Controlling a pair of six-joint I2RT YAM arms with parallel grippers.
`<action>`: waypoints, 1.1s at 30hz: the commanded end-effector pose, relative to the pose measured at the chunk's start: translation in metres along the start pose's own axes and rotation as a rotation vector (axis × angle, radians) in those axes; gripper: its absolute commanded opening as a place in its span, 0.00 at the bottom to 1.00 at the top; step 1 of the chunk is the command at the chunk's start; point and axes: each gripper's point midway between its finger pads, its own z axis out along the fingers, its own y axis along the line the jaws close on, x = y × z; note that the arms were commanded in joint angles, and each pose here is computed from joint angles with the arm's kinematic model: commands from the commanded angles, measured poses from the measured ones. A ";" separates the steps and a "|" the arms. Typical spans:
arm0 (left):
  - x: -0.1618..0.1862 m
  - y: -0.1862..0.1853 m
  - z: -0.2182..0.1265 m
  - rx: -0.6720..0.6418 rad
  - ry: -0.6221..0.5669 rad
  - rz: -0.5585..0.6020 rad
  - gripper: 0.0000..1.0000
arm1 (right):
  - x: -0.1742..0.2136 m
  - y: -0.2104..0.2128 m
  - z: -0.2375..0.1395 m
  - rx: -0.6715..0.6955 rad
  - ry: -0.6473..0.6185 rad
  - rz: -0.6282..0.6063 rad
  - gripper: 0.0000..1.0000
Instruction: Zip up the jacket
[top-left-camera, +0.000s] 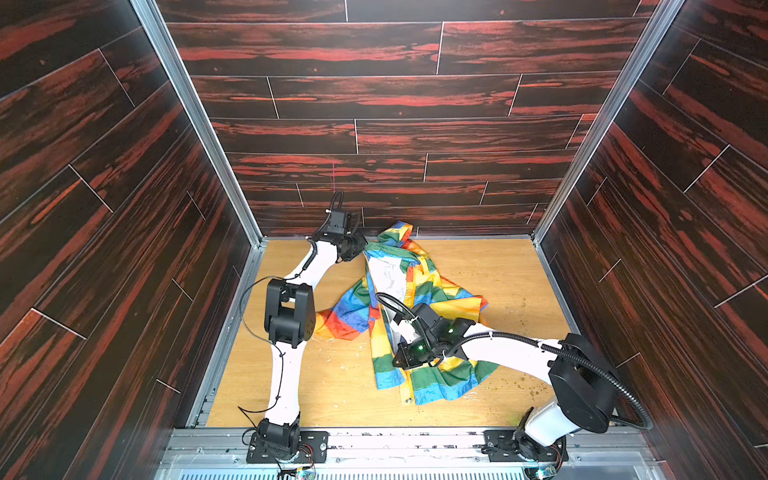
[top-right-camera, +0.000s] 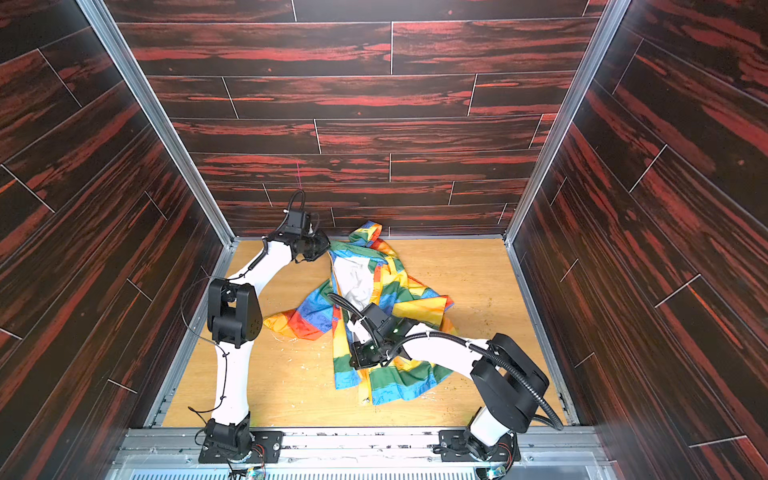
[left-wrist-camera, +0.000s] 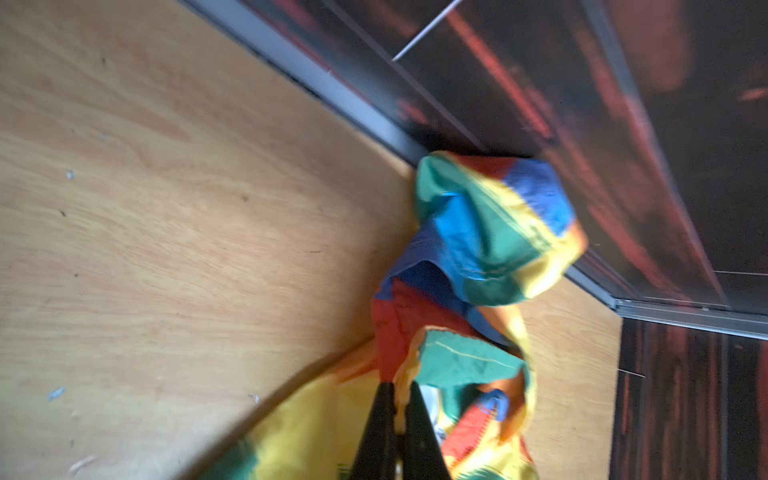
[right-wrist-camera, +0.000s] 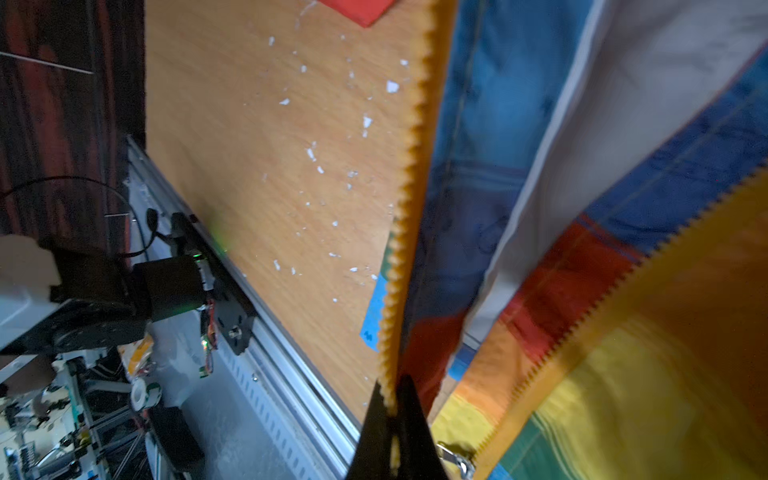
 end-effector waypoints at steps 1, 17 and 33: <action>-0.037 -0.035 -0.037 0.061 -0.102 0.028 0.00 | 0.006 0.034 -0.004 -0.134 0.033 -0.018 0.00; 0.030 -0.071 0.078 0.117 0.014 0.016 0.00 | 0.042 0.012 0.002 -0.187 0.037 0.078 0.00; 0.082 -0.074 0.144 0.225 0.075 -0.083 0.47 | 0.065 -0.020 0.016 -0.139 0.069 0.189 0.18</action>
